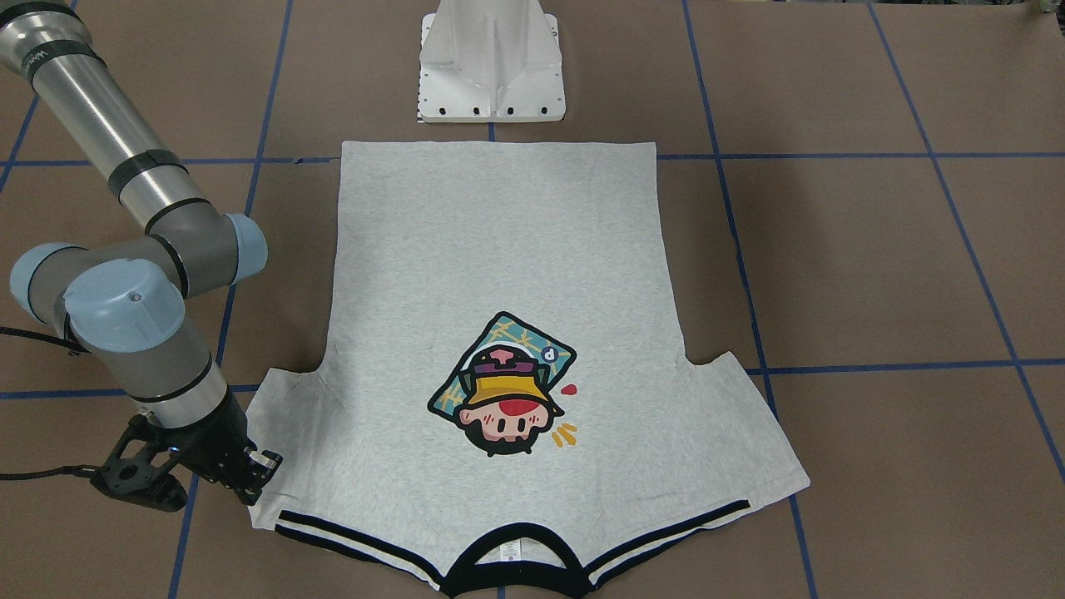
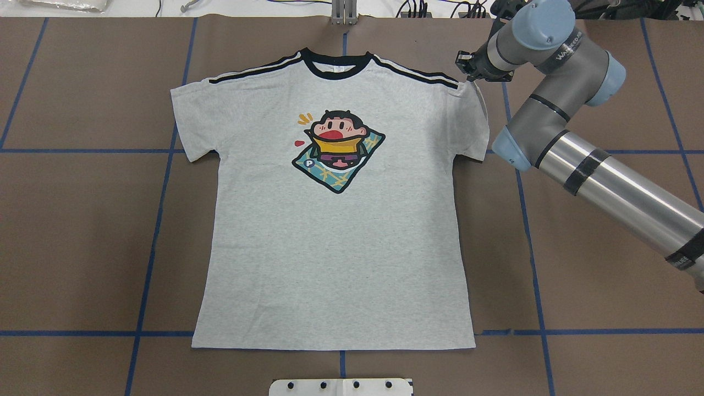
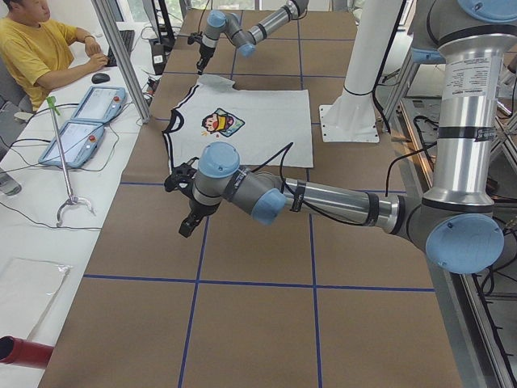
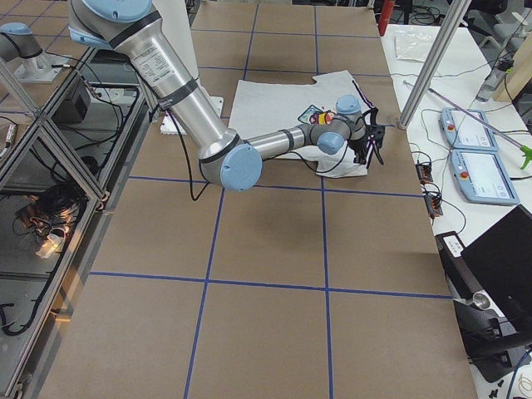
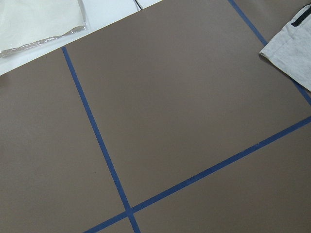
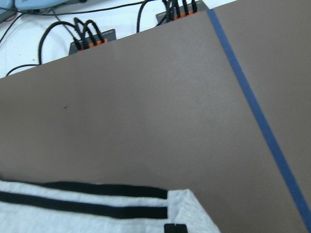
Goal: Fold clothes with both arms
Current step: 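Grasp the sleeve with the right gripper and fold it onto the shirt body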
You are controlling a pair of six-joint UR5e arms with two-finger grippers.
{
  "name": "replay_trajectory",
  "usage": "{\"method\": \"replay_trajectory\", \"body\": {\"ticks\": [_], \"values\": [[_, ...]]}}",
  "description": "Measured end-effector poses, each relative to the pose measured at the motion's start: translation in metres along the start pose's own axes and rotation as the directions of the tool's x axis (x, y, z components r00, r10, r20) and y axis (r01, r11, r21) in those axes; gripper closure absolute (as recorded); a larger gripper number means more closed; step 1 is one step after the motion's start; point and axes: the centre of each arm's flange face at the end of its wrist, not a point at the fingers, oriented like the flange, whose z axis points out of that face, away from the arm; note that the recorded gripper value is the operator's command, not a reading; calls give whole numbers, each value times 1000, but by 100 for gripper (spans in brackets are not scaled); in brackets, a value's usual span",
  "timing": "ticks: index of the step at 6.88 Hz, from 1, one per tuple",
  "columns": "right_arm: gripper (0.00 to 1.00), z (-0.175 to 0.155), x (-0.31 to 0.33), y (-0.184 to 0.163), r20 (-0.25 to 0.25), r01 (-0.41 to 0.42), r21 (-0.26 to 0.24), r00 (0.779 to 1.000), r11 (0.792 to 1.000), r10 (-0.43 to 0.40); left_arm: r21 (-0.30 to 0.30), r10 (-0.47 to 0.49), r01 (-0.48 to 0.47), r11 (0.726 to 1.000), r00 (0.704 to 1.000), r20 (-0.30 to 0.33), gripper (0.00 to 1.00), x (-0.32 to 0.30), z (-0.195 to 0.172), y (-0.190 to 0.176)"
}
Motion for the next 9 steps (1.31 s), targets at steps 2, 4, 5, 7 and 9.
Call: {"method": "replay_trajectory", "body": {"ticks": [2, 4, 5, 7, 9], "values": [[100, -20, -61, 42, 47, -70, -38, 996, 997, 71, 2, 2, -2, 1000, 1000, 0, 1, 1, -1, -1], [100, -12, -112, 60, 52, -104, -42, 993, 994, 106, 8, 7, -7, 1000, 1000, 0, 1, 3, -3, -4], [100, -6, -138, 58, 42, -116, -39, 992, 992, 118, 12, 10, -10, 1000, 1000, 0, 1, 5, -5, -5], [100, 11, -178, 55, 9, -135, -19, 991, 991, 135, 14, 11, -11, 1000, 1000, 1, 1, 6, -7, -6], [82, 30, -184, 61, -9, -128, 10, 992, 992, 129, 18, 14, -14, 1000, 1000, 0, 1, 8, -9, -7]]}}
